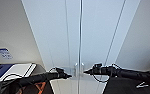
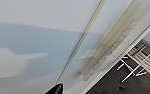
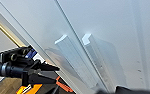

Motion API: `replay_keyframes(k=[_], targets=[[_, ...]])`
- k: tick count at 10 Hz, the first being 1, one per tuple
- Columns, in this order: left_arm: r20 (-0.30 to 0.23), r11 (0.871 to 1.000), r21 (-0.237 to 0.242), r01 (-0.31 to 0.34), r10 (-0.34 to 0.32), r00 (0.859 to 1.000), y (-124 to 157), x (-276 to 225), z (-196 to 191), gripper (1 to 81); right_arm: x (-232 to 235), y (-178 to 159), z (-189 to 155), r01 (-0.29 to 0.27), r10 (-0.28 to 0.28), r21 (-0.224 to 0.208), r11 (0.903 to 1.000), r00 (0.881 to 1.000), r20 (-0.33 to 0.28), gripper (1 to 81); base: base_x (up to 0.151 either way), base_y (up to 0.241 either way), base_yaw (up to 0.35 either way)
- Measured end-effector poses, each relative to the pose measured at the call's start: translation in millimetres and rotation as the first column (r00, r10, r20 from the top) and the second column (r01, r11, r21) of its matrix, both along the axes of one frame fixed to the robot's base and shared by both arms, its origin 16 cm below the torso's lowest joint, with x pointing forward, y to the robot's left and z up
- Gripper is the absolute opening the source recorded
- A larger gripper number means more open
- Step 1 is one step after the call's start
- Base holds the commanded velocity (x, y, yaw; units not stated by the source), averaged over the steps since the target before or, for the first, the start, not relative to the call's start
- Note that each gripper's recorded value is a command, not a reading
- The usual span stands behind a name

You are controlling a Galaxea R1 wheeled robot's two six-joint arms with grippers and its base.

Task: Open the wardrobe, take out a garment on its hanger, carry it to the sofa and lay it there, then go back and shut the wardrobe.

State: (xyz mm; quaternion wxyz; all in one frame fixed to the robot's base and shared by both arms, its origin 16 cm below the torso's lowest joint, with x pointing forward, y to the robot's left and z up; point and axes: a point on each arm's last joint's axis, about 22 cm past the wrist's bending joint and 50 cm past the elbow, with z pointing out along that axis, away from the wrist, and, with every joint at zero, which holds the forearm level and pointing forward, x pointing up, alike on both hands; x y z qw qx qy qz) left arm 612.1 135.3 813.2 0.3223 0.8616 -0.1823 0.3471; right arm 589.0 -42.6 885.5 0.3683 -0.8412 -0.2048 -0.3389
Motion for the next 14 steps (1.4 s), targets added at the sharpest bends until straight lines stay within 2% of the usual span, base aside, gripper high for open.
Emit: replay_keyframes(k=[2, 5, 7, 9, 11, 14], targets=[[-0.004, 1.000, -0.008, 0.016, -0.016, 1.000, -22, 2, -3, 81.1, 1, 15, 2, -0.013, 0.013, 0.008, 0.9999, 1.000, 0.003, 81.1, 0.000, 0.000, 0.000], [-0.010, 1.000, 0.001, 0.012, -0.012, 1.000, -34, 9, -10, 81.1, 13, 24, -6, 0.002, -0.002, -0.003, 1.0000, 1.000, 0.004, 81.1, 0.000, 0.000, 0.000], [-0.017, 1.000, -0.001, 0.030, -0.030, 0.999, -55, 10, -13, 81.1, 27, 26, -14, 0.026, -0.026, -0.022, 0.9994, 1.000, 0.009, 81.1, 0.000, 0.000, 0.000], [-0.013, 0.999, 0.011, 0.030, -0.030, 0.999, -55, 17, -10, 81.1, 43, 30, -20, 0.051, -0.051, -0.040, 0.9979, 0.999, 0.017, 81.1, 0.000, 0.000, 0.000], [0.000, 0.999, 0.020, 0.027, -0.027, 1.000, -62, 30, -3, 81.1, 45, 52, -22, 0.041, -0.040, -0.051, 0.9979, 0.999, 0.019, 81.1, 0.000, 0.000, 0.000], [0.000, 0.998, 0.011, 0.054, -0.054, 0.999, -102, 30, -4, 81.1, 47, 52, -21, 0.044, -0.043, -0.046, 0.9980, 0.999, 0.024, 81.1, 0.000, 0.000, 0.000]])
